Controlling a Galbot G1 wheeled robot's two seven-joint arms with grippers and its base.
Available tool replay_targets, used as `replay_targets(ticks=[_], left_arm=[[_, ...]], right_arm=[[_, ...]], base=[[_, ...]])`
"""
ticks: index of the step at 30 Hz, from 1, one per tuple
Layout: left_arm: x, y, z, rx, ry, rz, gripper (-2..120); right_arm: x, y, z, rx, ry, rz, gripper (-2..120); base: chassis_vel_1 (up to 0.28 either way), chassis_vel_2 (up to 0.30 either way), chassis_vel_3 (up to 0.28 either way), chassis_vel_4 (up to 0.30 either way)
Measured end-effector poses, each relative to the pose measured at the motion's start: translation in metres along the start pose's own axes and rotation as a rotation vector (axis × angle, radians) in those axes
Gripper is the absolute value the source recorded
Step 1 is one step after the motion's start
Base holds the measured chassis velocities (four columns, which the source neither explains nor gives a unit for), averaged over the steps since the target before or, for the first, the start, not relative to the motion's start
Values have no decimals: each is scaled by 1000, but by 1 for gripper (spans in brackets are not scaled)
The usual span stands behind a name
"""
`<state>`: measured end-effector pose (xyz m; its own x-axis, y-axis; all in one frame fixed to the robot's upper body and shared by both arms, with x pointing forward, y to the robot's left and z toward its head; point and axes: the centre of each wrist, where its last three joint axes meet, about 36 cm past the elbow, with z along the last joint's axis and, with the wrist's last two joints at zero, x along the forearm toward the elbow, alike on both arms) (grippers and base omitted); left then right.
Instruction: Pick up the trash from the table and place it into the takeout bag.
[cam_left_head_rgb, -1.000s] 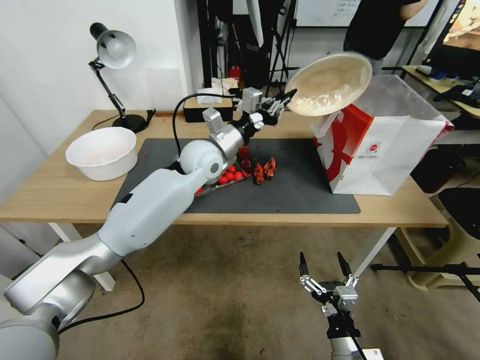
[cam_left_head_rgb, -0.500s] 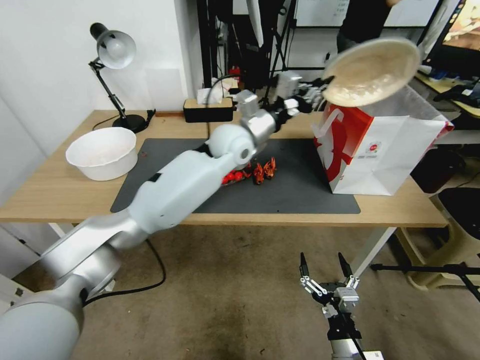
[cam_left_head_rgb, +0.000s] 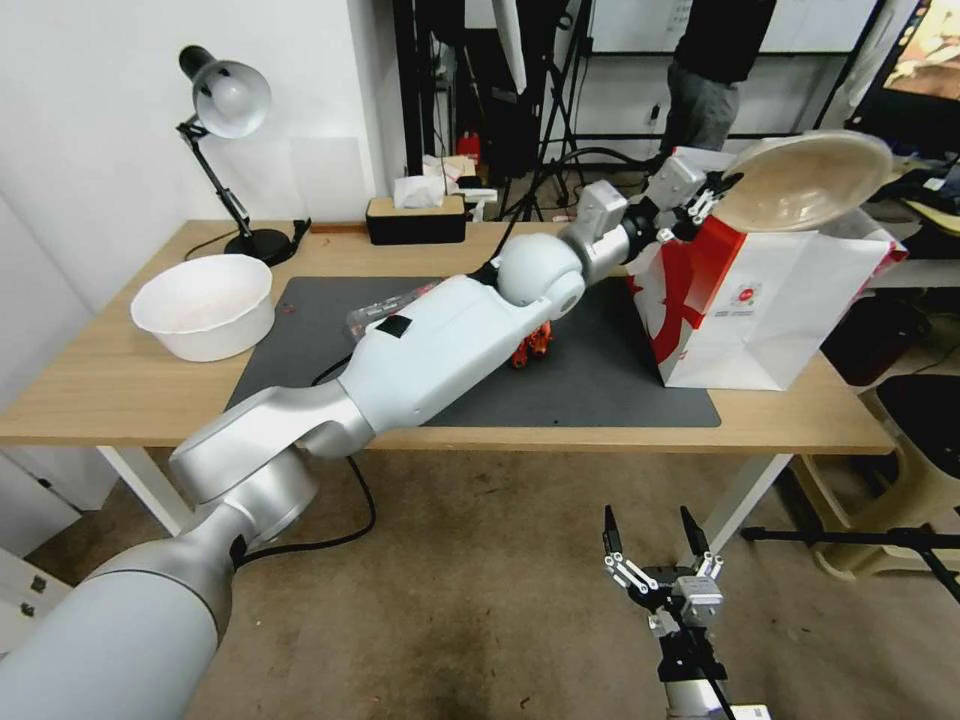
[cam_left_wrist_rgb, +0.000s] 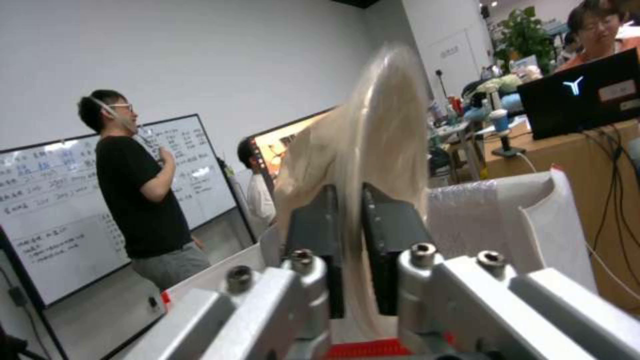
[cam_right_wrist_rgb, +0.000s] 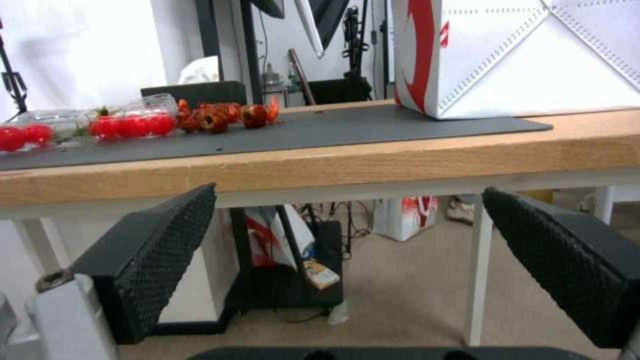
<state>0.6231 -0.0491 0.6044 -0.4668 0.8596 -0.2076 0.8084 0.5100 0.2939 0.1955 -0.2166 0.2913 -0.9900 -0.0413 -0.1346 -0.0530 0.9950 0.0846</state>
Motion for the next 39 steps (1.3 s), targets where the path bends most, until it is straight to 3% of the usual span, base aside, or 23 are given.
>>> replay_targets(ticks=[9,11,13,15,17,20,21,26,30,31,32,33,34,35,37,39], left_arm=[[23,8,6,23,4,-52,47],[25,8,7,28,4,-57,49],[29,8,8,37,3,-68,59],[30,8,8,39,2,-70,59],[49,11,12,63,-6,-126,75],[55,12,13,68,-7,-147,78],[60,13,14,71,-9,-169,88],[73,14,18,81,-13,-226,97],[73,14,18,81,-13,-226,97],[87,15,22,90,-13,-280,99],[87,15,22,90,-13,-280,99],[126,20,39,66,14,-442,100],[134,20,42,62,32,-493,100],[134,20,42,62,32,-493,100],[150,18,44,74,98,-615,100],[155,17,44,78,121,-648,100]], right_arm=[[1,1,1,-3,4,-6,100],[1,1,1,-3,4,-6,100],[1,1,1,-3,4,-6,100],[1,1,1,-3,4,-6,100],[1,1,1,-2,4,-7,100],[1,1,1,-2,4,-8,100],[1,1,1,-2,4,-8,100],[1,1,1,-3,5,-9,100],[1,1,1,-3,5,-9,100],[1,2,2,-4,7,-10,100],[1,2,2,-4,7,-10,100],[2,5,2,-9,10,-13,100],[2,5,2,-9,11,-14,100],[2,5,2,-9,11,-14,100],[2,6,3,-10,13,-16,100],[2,6,3,-10,13,-16,100]], base=[[0,0,0,0],[0,0,0,0],[0,0,0,0],[0,0,0,0],[0,0,0,0],[0,0,0,0],[0,0,0,0],[0,0,0,0],[0,0,0,0],[0,0,0,0],[0,0,0,0],[0,0,0,0],[0,0,0,0],[0,0,0,0],[0,0,0,0],[0,0,0,0]])
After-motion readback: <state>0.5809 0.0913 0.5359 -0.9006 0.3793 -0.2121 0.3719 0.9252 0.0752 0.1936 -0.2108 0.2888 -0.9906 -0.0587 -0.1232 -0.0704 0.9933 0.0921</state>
